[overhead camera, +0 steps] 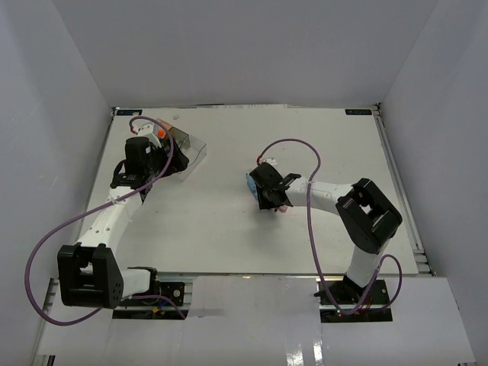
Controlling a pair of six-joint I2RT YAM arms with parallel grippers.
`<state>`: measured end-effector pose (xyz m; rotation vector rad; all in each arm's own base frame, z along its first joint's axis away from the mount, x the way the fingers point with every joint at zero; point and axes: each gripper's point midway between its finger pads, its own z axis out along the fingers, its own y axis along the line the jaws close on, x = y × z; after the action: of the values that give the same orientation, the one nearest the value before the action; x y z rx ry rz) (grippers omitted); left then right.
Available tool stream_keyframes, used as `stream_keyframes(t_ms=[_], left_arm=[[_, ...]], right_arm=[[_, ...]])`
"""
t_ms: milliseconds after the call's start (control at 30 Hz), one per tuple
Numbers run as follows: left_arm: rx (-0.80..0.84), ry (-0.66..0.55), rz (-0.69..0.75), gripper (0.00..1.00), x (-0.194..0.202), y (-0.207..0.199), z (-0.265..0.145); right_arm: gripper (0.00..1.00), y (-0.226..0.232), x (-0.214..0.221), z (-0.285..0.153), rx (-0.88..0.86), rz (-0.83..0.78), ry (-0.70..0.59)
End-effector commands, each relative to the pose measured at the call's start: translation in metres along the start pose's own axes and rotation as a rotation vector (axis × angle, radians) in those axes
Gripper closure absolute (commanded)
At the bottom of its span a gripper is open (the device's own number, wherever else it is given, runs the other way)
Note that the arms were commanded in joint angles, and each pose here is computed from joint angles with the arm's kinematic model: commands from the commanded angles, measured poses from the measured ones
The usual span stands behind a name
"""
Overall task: Sort the stationery into containers
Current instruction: Pick up the pen from the center of the board.
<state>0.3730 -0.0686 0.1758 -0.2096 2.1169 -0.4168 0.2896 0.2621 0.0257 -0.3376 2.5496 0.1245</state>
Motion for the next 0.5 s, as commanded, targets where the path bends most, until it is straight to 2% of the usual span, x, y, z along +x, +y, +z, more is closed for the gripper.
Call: stream_keyframes(t_ms=[0,233,467], left_arm=[[0.035,-0.03,-0.006,0.02,-0.011,-0.008,-0.006],[0.043,-0.028,-0.01,0.02,-0.011,-0.01,-0.005],[0.104,-0.02,-0.02,0.02,-0.009,-0.02,-0.003]], right_arm=[[0.6,0.002,-0.004,0.002,0.017,0.042,-0.014],[0.64,0.0,0.01,0.008,0.03,0.068,0.022],[0.8,-0.008,0.022,-0.002,0.057,0.093,0.022]])
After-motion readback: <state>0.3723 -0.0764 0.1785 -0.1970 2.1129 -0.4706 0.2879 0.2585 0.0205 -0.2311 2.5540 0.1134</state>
